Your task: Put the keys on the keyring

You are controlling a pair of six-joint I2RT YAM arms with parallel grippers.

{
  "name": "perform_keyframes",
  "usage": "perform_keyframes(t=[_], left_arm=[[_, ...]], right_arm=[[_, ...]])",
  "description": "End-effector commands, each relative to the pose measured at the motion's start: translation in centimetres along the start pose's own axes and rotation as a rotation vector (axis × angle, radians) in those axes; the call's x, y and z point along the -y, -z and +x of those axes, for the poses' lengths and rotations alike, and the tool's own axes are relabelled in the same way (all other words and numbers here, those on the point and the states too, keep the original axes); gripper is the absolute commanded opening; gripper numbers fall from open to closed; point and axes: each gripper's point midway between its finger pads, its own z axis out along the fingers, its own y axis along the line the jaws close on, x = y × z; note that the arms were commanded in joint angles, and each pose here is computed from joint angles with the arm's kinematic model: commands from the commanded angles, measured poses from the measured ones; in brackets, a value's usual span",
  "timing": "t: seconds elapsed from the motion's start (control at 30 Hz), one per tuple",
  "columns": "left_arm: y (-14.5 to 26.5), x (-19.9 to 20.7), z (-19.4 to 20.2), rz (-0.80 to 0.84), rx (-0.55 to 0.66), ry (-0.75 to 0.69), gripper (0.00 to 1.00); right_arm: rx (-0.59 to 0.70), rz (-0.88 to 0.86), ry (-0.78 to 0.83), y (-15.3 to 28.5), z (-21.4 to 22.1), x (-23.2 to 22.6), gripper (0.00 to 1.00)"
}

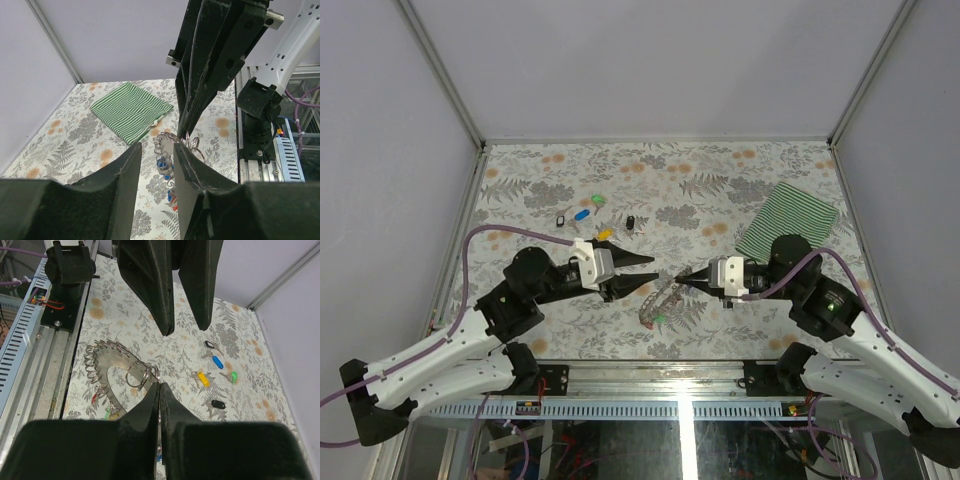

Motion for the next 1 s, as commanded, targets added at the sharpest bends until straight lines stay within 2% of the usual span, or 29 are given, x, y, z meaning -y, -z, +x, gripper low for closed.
perform_keyframes(t=[0.0, 0.63, 0.97], left_arm=[[-0.3, -0.2, -0.1, -0.005, 0.007, -0.026, 0.33], [-1.1, 0.0, 1.9, 0.025, -0.056, -0.021, 0.33], [-0.9, 0.9, 1.8, 0.073, -0.055, -0.020, 0.39]], right_arm=[[0.137, 0.048, 0.070, 0.4, -5.2, 1.9, 0.00], [0.136, 0.062, 0.044, 0.2, -5.2, 2.3, 0.00], [0.117, 0.076, 0.035, -0.1, -4.5, 2.6, 0.00]])
